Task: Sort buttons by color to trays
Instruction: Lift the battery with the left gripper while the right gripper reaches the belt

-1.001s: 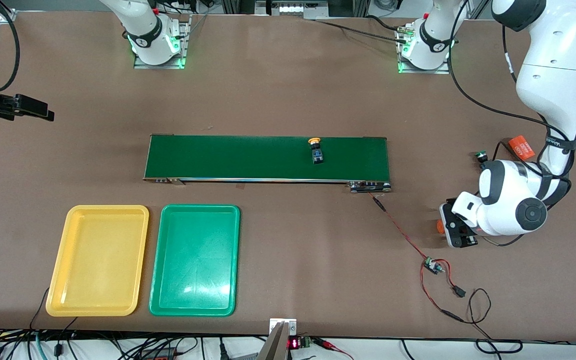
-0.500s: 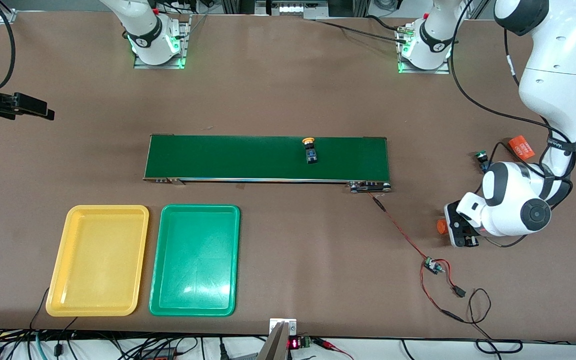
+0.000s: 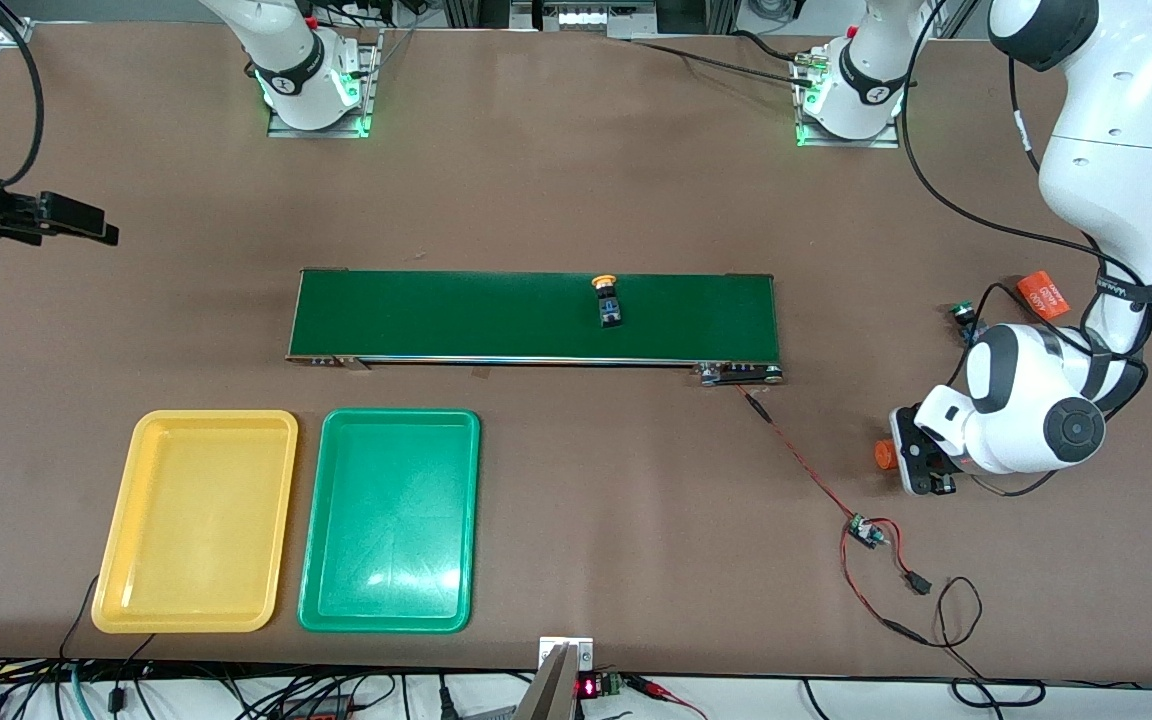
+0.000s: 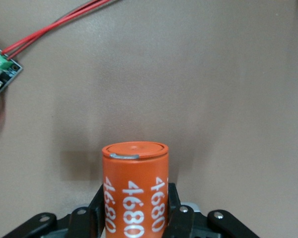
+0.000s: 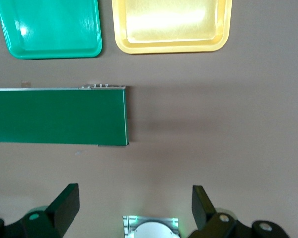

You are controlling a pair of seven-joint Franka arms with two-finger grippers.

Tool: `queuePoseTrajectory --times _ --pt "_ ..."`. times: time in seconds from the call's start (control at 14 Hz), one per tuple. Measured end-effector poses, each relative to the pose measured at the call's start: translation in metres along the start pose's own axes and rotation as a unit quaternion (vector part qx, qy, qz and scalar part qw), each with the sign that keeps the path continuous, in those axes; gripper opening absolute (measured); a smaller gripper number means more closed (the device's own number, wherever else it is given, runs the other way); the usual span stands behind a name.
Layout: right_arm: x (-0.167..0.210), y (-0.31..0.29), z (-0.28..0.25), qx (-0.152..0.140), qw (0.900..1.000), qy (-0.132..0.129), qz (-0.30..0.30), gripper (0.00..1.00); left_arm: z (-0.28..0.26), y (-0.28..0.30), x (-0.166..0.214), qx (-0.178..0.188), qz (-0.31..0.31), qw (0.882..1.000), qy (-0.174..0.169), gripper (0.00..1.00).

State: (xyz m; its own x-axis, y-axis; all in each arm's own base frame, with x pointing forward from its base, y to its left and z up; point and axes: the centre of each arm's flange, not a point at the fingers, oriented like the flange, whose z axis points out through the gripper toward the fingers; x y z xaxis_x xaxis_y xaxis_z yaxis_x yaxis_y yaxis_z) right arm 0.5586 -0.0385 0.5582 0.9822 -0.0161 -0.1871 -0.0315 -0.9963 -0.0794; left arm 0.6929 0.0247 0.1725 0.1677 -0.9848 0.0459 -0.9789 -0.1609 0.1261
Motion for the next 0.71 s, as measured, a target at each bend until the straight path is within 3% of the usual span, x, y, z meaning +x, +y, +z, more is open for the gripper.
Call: queuePoseTrajectory --times 0.14,0.36,0.71 --pt "-0.003 -0.003 0.016 0.003 1.0 0.015 -0.003 1.0 -0.006 0.004 -0.003 -0.02 -0.015 1.0 -0.006 0.49" --pt "-0.014 -0.021 0.039 0.005 0.999 0.045 -0.008 1.0 -0.036 0.014 0.001 -0.056 -0.095 0.994 -0.024 0.49" --pt "-0.028 -0.09 0.092 -0.002 0.998 0.067 0.003 1.0 -0.08 0.035 0.035 -0.076 -0.19 0.978 -0.04 0.49"
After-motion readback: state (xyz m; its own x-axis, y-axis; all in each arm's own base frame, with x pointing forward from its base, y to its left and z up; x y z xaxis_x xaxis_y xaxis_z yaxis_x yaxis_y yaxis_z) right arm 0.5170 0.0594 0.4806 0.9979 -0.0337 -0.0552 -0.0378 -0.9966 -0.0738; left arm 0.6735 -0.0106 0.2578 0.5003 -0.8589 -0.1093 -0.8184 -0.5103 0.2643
